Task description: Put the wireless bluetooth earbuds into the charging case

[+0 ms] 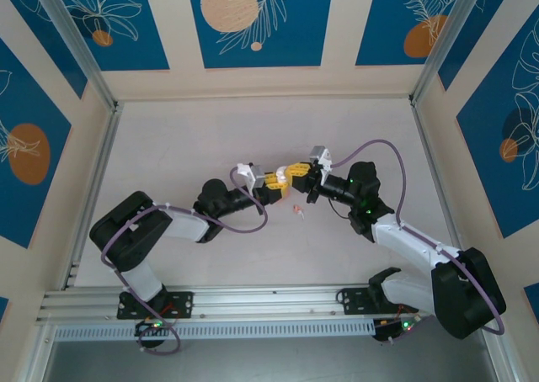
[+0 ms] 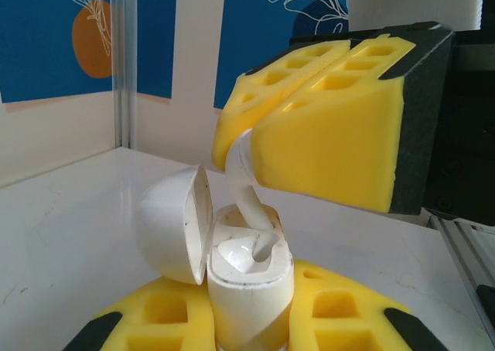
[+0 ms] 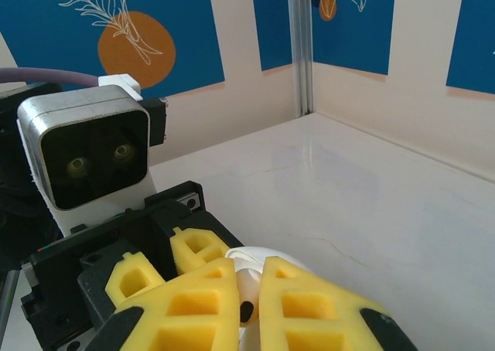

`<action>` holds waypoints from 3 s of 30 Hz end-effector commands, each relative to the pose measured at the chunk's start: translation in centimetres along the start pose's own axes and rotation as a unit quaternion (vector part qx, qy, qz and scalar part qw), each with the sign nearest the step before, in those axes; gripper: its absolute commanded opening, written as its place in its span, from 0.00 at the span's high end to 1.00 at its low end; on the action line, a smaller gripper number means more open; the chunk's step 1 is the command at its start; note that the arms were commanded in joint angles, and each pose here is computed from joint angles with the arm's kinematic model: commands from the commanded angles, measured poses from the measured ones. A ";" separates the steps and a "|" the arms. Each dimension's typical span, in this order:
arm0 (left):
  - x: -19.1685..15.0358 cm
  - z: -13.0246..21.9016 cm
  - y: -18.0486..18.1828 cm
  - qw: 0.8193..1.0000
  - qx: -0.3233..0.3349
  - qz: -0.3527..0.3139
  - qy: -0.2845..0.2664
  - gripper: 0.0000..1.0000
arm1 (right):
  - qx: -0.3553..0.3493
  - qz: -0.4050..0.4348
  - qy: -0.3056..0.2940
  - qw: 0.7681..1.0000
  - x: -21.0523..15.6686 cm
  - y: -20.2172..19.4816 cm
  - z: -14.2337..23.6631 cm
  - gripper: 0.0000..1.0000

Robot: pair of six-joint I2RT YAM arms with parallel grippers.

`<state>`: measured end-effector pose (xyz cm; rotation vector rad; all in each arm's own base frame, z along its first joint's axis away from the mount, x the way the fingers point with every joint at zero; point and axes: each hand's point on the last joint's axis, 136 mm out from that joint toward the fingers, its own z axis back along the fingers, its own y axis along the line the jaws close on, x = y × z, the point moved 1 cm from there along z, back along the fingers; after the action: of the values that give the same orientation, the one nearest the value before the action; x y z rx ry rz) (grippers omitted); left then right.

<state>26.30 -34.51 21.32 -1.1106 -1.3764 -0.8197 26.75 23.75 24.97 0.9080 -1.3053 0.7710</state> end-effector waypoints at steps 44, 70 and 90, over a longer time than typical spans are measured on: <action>4.2 0.2 -0.8 0.998 0.003 -0.026 -0.061 0.89 | 0.001 0.019 0.027 0.999 -1.9 0.5 0.0 0.90; 4.1 0.2 -0.8 0.998 0.006 -0.040 -0.047 0.89 | 0.025 0.026 0.043 0.998 -1.3 1.6 0.5 0.71; 1.8 0.4 -0.1 0.998 0.024 -0.058 -0.006 0.88 | 0.060 -0.016 0.015 0.998 4.6 3.5 1.5 0.43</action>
<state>26.42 -34.15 22.04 -1.0235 -1.4241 -0.8409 23.95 24.01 28.69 0.9593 -1.2669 0.8682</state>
